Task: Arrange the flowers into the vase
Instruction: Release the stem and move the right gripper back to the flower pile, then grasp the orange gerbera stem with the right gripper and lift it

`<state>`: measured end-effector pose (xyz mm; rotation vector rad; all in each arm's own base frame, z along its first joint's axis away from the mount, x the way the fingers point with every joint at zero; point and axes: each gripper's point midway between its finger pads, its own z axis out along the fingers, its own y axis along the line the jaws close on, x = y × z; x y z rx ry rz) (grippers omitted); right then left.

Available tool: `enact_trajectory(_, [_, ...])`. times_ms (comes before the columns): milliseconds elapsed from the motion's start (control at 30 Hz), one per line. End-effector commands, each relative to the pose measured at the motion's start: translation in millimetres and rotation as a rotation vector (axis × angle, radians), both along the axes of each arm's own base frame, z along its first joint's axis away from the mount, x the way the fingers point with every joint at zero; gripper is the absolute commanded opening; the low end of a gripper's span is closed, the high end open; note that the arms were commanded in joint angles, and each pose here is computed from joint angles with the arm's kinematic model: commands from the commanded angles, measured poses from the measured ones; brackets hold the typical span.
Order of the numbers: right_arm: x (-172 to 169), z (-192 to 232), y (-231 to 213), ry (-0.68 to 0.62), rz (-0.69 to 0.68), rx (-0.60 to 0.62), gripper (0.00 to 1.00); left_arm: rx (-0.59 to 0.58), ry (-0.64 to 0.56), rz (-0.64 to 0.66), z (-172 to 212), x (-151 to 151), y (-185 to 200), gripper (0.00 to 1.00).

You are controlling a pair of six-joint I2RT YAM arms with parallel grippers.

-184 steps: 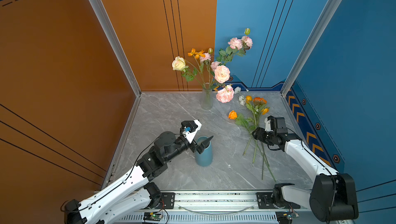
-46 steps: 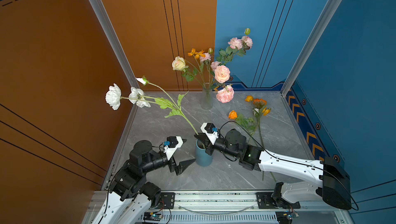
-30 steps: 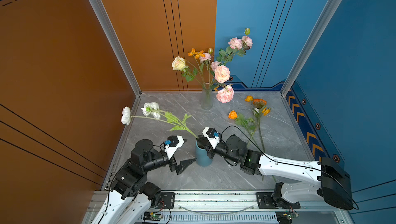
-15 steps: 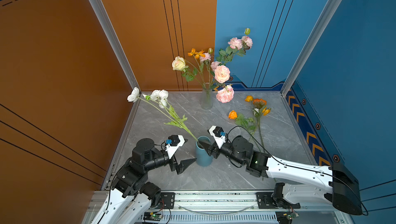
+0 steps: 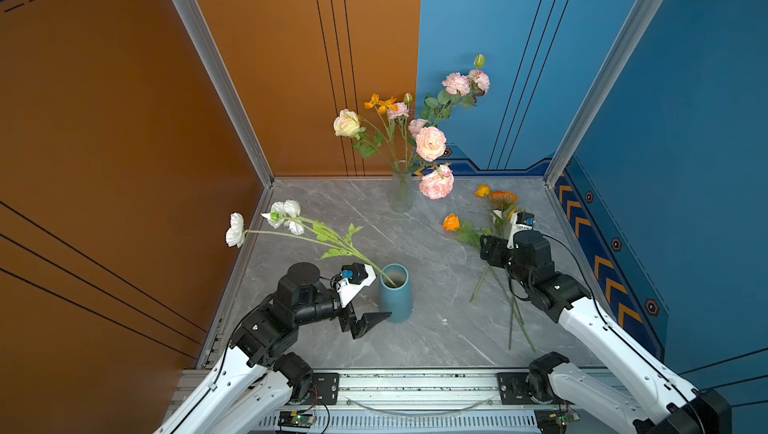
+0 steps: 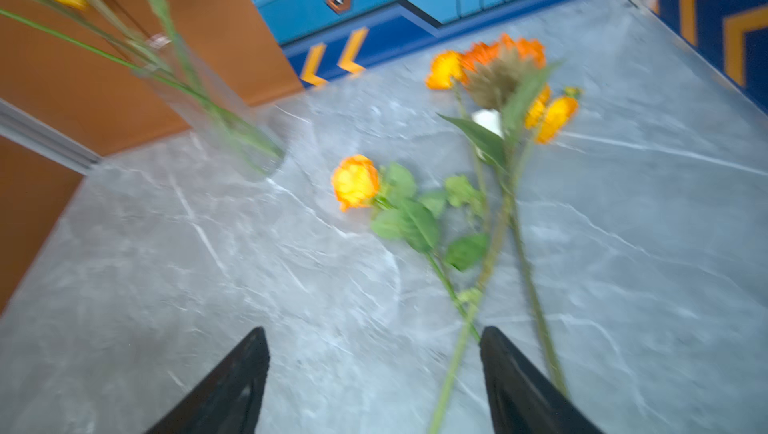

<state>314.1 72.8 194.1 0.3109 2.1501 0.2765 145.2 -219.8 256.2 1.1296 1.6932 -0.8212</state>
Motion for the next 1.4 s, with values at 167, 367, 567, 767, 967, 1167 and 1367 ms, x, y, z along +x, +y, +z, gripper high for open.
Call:
enact_trajectory(167, [-36.2, -80.5, -53.9, 0.422, -0.124, 0.047, 0.61, 0.215, -0.306, -0.116, 22.0, 11.6, -75.8, 0.98])
enact_trajectory(367, [-36.0, -111.5, -62.8, 0.562, -0.082, 0.005, 0.47, 0.220, -0.277, -0.328, 19.4, -2.4, -124.1, 0.98])
enact_trajectory(567, [-7.8, -119.6, -70.1, 0.577, -0.051, -0.078, 0.39, 0.247, -0.219, -0.353, -5.4, -8.8, -122.1, 0.98])
enact_trajectory(767, [33.3, -121.0, -77.4, 0.564, -0.026, -0.156, 0.29, 0.274, -0.223, -0.330, -17.7, -8.0, -118.3, 0.98])
enact_trajectory(967, [62.9, -139.9, -75.9, 0.605, 0.002, -0.173, 0.25, 0.281, -0.239, -0.299, -16.4, -2.1, -113.0, 0.98])
enact_trajectory(1167, [80.1, -154.2, -82.6, 0.628, -0.002, -0.229, 0.20, 0.285, -0.230, -0.288, -18.0, 2.4, -111.8, 0.98])
enact_trajectory(1367, [86.0, -161.7, -79.9, 0.633, 0.010, -0.221, 0.09, 0.292, -0.215, -0.284, -22.4, 4.9, -112.6, 0.98])
